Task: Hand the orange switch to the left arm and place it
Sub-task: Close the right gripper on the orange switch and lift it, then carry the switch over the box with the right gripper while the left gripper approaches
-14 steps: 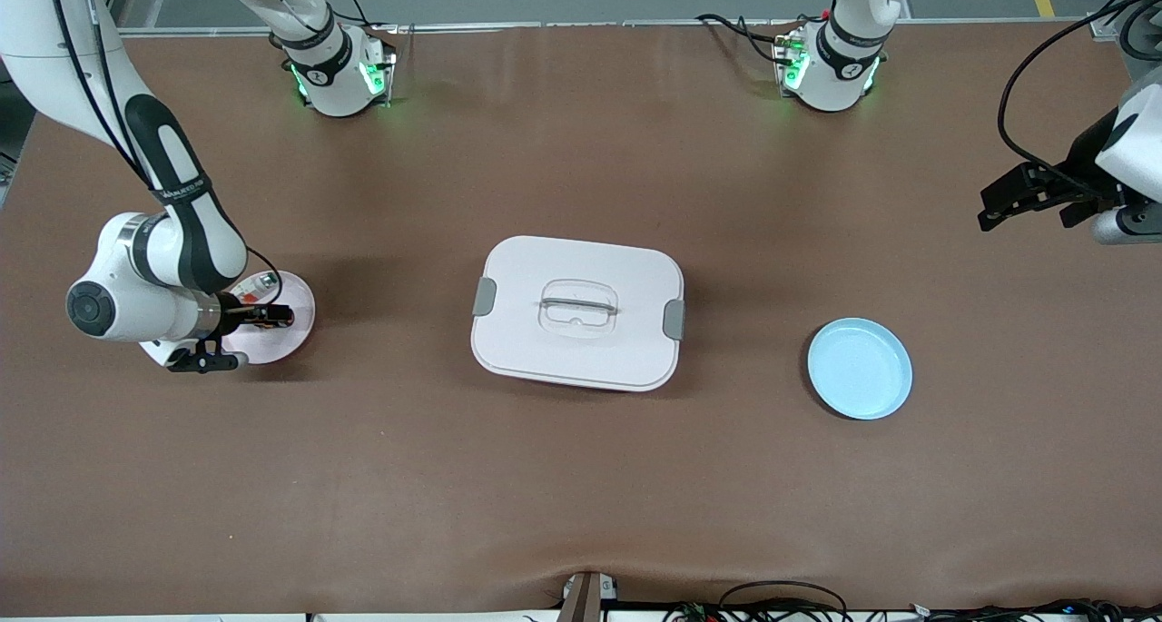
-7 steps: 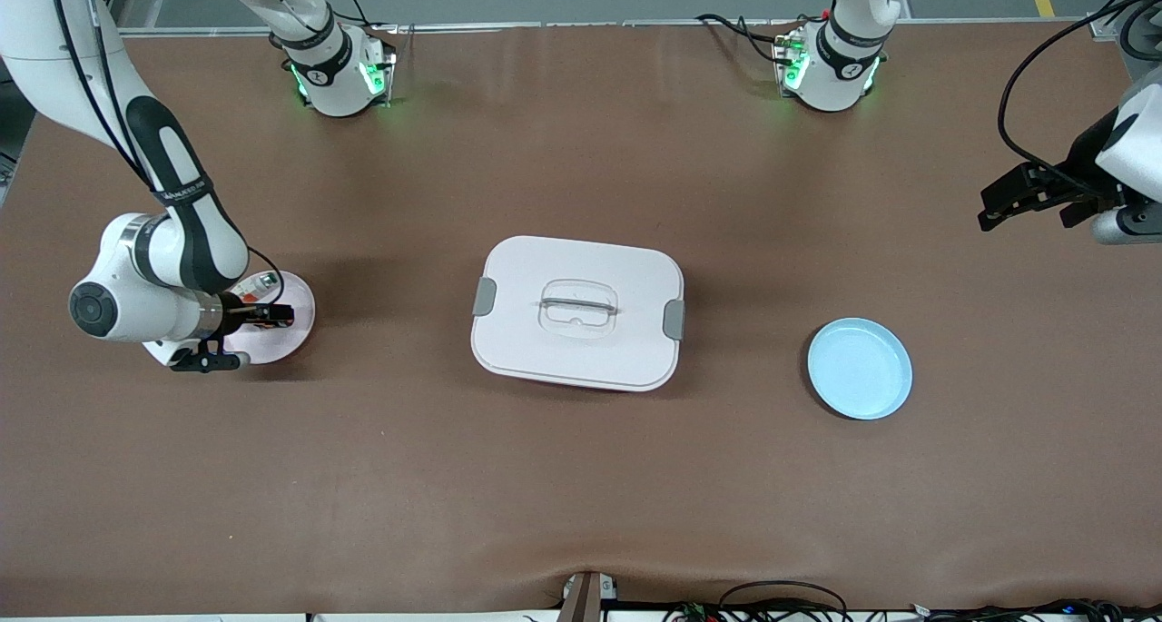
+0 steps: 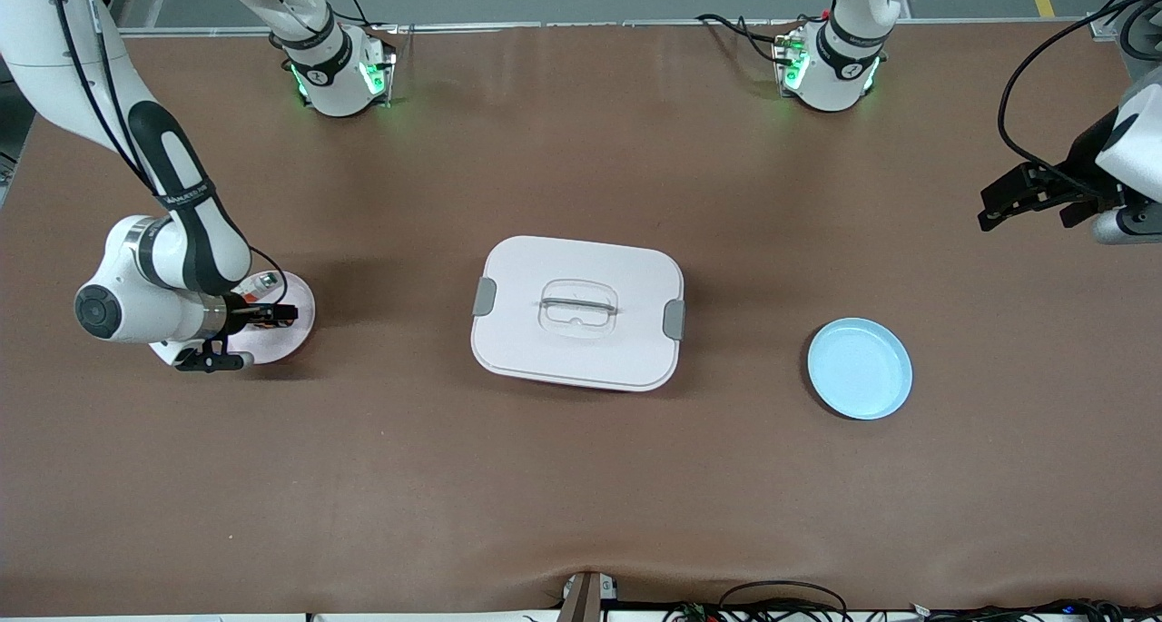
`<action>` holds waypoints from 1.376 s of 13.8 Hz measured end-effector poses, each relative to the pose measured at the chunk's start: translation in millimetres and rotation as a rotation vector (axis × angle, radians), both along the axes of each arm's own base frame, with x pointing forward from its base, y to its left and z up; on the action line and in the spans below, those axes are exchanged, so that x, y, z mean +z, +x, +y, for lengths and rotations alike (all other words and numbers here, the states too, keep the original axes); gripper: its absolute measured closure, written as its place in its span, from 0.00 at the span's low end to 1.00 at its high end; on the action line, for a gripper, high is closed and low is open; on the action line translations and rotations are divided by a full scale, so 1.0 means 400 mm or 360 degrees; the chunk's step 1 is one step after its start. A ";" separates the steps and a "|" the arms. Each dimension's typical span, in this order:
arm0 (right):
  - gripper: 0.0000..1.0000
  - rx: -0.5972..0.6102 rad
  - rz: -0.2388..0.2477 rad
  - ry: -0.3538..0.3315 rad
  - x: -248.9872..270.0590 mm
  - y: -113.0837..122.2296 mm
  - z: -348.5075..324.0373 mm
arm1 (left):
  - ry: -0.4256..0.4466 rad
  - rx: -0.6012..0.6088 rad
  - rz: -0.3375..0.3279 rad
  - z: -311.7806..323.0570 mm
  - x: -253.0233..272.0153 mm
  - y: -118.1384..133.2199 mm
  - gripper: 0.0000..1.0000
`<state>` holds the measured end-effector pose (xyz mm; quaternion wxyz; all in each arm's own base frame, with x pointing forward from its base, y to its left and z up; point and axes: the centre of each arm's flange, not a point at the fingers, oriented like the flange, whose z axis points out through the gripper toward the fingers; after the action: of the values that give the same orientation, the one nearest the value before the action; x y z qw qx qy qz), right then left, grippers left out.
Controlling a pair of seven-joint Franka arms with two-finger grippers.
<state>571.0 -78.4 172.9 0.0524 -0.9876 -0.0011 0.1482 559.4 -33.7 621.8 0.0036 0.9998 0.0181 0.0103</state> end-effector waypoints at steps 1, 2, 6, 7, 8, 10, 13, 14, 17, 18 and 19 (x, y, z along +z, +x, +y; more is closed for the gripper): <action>0.00 0.0000 0.0000 0.0000 0.000 0.000 0.000 | 0.0000 0.0000 0.0001 0.000 0.000 0.000 0.00; 0.00 -0.0001 0.0001 0.0000 0.000 0.000 0.000 | 0.0000 0.0000 0.0002 0.000 0.000 0.000 0.00; 0.06 -0.0002 0.0005 0.0001 -0.001 -0.001 0.001 | 0.0000 0.0000 0.0004 0.000 -0.001 -0.001 0.00; 0.14 -0.0002 0.0006 0.0001 -0.001 -0.001 0.001 | 0.0000 0.0000 0.0004 0.000 -0.001 -0.001 0.00; 0.26 -0.0003 0.0006 0.0001 0.000 -0.001 0.001 | -0.0001 0.0000 0.0004 0.000 -0.001 -0.001 0.00; 0.27 -0.0005 0.0006 0.0000 0.001 0.000 0.001 | -0.0035 0.0000 0.0004 -0.006 0.001 -0.001 0.00; 0.27 -0.0020 0.0027 0.0011 0.002 -0.002 0.001 | -0.0116 0.0000 -0.0014 -0.019 0.019 -0.001 0.00; 0.27 -0.0042 0.0061 0.0034 0.008 -0.002 0.004 | -0.0150 -0.0001 -0.0023 -0.025 0.027 -0.001 0.00; 0.27 -0.0155 0.0208 0.0092 0.074 0.024 0.014 | -0.0270 -0.0007 -0.0047 -0.044 0.067 -0.007 0.00; 0.27 -0.0209 0.0254 0.0089 0.106 0.036 0.022 | -0.0313 -0.0010 -0.0053 -0.051 0.077 -0.008 0.00; 0.27 -0.0268 0.0294 0.0076 0.140 0.049 0.037 | -0.0363 -0.0013 -0.0054 -0.060 0.084 -0.009 0.00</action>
<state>590.5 -63.7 229.1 0.0880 -0.9648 0.0832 0.2335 555.6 -57.5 655.6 0.1176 0.9926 0.0149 0.0251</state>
